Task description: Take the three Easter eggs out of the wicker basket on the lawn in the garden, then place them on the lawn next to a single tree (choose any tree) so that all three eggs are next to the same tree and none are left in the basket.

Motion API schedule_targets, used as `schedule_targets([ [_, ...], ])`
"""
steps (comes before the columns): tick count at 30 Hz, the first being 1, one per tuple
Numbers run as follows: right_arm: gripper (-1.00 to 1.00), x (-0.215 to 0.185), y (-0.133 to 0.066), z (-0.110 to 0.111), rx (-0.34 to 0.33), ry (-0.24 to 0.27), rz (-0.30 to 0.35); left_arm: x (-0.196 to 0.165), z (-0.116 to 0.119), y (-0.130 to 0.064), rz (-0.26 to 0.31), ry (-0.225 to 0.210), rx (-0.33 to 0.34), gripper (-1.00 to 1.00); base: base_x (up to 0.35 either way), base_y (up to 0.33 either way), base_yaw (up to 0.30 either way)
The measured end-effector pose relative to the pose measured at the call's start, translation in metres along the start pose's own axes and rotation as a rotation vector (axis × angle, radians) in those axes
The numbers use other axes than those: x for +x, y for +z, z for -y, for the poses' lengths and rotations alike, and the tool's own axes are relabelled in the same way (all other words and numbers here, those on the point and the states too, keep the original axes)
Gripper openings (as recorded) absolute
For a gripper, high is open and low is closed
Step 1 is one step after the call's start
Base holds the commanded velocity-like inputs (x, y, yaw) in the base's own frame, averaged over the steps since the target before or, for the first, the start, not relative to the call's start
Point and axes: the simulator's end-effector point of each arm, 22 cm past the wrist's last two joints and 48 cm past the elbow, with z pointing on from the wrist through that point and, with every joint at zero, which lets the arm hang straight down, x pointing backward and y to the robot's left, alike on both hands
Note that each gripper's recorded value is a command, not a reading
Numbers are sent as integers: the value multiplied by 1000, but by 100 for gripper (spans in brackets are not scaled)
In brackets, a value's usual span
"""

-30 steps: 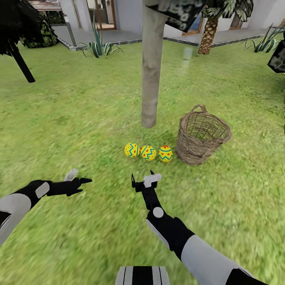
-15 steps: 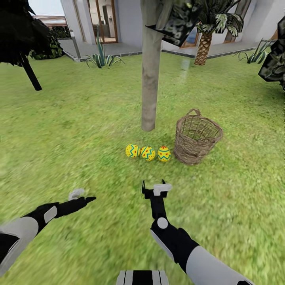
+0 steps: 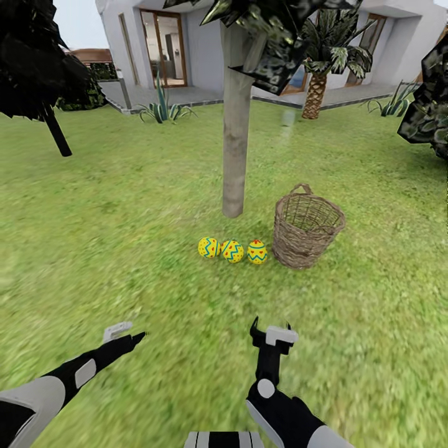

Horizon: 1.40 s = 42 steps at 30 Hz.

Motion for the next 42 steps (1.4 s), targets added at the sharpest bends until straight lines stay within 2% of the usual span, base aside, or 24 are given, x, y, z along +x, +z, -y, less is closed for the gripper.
schedule_targets([
  [6,100,-6,-7,8,19,29,28,-10,4,-6,36,3,-7,100,0,0,0],
  [10,100,-14,-8,16,32,64,70,-18,8,-10,50,5,-3,100,0,0,0],
  [13,100,-3,-9,22,22,32,60,-24,11,-13,60,6,0,100,0,0,0],
  [14,100,2,-10,16,-21,24,63,-25,10,-14,61,6,-7,100,0,0,0],
  [18,100,-13,-11,18,-25,45,99,-35,8,-20,79,10,-33,100,-108,0,0],
  [25,100,-30,-14,27,-14,59,147,-51,22,-28,110,13,-27,100,-299,0,0],
  [29,100,-43,-15,32,-9,69,175,-39,31,-32,103,10,-23,100,-136,0,0],
  [30,100,-38,-15,36,-2,55,170,-18,37,-30,77,7,-25,100,-31,0,0],
  [32,100,-30,-17,44,8,28,158,2,41,-30,57,-3,-42,100,-16,0,0],
  [36,100,-20,-18,63,33,-12,152,36,37,-35,20,-11,-88,100,-4,0,0],
  [37,100,-13,-19,74,46,-32,146,46,35,-37,8,-12,-97,100,0,0,0],
  [42,100,-9,-18,97,67,-84,148,52,30,-45,8,-13,-110,100,0,0,0],
])
